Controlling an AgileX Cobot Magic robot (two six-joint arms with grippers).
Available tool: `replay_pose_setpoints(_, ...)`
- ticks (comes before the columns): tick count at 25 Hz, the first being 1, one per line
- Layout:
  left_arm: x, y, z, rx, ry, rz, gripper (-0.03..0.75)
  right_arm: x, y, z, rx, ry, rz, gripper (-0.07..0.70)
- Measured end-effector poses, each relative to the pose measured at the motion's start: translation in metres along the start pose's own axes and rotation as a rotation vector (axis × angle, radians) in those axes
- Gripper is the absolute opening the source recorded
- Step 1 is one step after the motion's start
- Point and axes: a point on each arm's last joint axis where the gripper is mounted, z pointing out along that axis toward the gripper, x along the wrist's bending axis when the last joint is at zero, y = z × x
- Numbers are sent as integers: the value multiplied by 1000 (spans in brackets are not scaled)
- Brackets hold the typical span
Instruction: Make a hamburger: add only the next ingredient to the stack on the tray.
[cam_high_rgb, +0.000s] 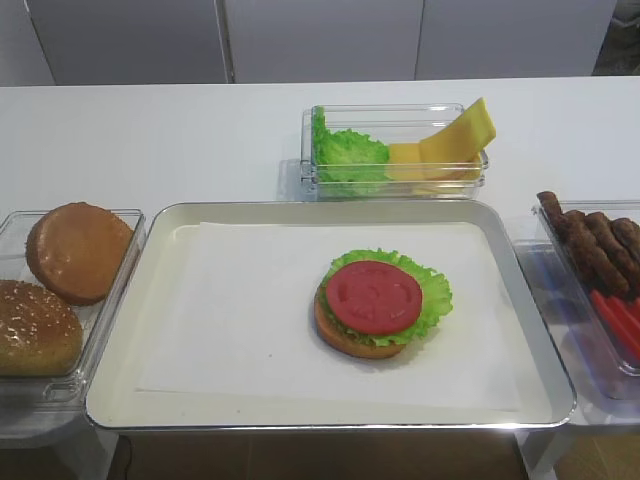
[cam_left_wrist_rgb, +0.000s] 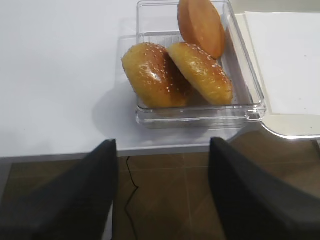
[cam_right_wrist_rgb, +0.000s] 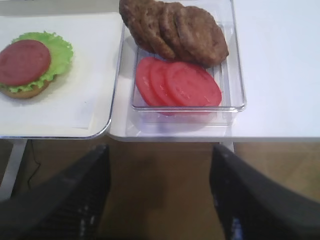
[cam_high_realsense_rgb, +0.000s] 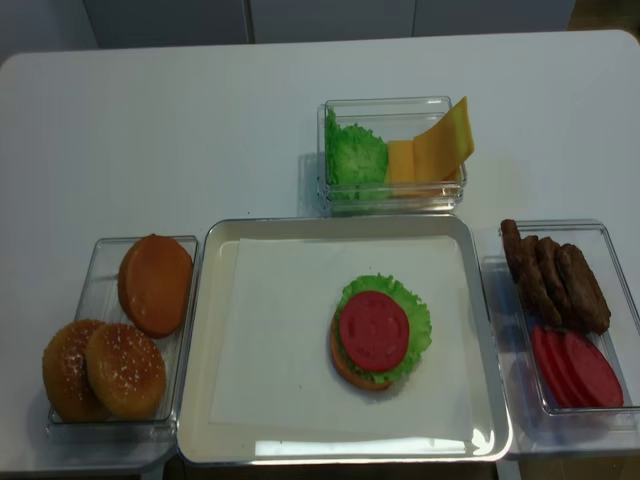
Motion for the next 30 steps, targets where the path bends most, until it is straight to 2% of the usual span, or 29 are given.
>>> replay_pose_setpoints(4, 0, 0, 0, 0, 0, 0, 427, 0, -15, -13, -101, 2, -31, 485)
replay_pose_setpoints(6, 0, 0, 0, 0, 0, 0, 427, -1, -20, -14, -123, -1, -40, 485)
replay_pose_setpoints(11, 0, 0, 0, 0, 0, 0, 427, -4, -33, 5, -67, -3, -42, 485)
replay_pose_setpoints(14, 0, 0, 0, 0, 0, 0, 427, -5, -33, 13, -80, -2, -46, 485)
replay_pose_setpoints(19, 0, 0, 0, 0, 0, 0, 427, -6, -30, 21, -121, -5, -87, 485)
replay_pose_setpoints(30, 0, 0, 0, 0, 0, 0, 427, -5, -31, 23, -125, 8, -88, 485)
